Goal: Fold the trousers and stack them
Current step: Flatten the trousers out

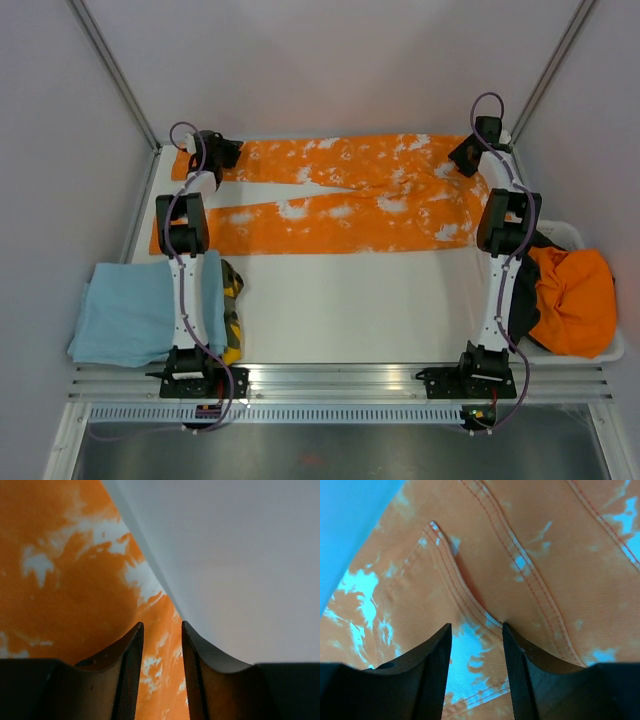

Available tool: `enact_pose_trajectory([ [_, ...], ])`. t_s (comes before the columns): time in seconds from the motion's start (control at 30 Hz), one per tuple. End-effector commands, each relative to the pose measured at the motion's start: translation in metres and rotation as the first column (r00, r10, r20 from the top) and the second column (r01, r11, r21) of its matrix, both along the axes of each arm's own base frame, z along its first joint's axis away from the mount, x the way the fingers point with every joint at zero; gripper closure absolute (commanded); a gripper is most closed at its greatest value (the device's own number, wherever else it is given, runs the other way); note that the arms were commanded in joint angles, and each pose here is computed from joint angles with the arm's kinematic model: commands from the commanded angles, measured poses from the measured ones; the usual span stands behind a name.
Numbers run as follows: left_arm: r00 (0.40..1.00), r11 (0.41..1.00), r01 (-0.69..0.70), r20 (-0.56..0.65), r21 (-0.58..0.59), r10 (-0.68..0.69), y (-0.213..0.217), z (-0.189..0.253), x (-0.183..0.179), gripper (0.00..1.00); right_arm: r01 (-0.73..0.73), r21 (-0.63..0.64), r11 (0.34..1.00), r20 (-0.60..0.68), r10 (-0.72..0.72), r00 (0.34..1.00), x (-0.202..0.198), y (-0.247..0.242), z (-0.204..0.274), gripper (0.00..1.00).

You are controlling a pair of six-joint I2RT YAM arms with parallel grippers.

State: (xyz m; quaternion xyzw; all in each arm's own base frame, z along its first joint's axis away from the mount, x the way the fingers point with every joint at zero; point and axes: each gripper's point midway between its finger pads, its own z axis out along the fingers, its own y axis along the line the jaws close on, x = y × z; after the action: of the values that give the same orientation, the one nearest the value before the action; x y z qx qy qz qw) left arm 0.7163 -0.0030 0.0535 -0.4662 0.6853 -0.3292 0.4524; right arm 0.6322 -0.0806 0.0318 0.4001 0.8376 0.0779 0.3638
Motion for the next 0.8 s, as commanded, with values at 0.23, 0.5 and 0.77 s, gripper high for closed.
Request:
enact_pose_trajectory([
  [0.23,0.886,0.946,-0.323,-0.357,-0.018,0.296,0.038,-0.032,-0.041,0.59,-0.030,0.008,1.000,0.004,0.030,1.000,0.022,0.007,-0.037,0.37],
  [0.5,0.878,0.910,-0.414,-0.280,-0.035,0.389,0.079,-0.023,-0.032,0.60,-0.038,0.023,0.999,0.010,0.038,0.999,0.021,0.000,-0.035,0.24],
  [0.77,0.989,0.971,-0.140,-0.014,0.192,0.145,0.081,0.076,-0.003,0.55,-0.252,0.016,0.968,0.312,0.235,0.921,0.049,0.025,0.112,0.07],
])
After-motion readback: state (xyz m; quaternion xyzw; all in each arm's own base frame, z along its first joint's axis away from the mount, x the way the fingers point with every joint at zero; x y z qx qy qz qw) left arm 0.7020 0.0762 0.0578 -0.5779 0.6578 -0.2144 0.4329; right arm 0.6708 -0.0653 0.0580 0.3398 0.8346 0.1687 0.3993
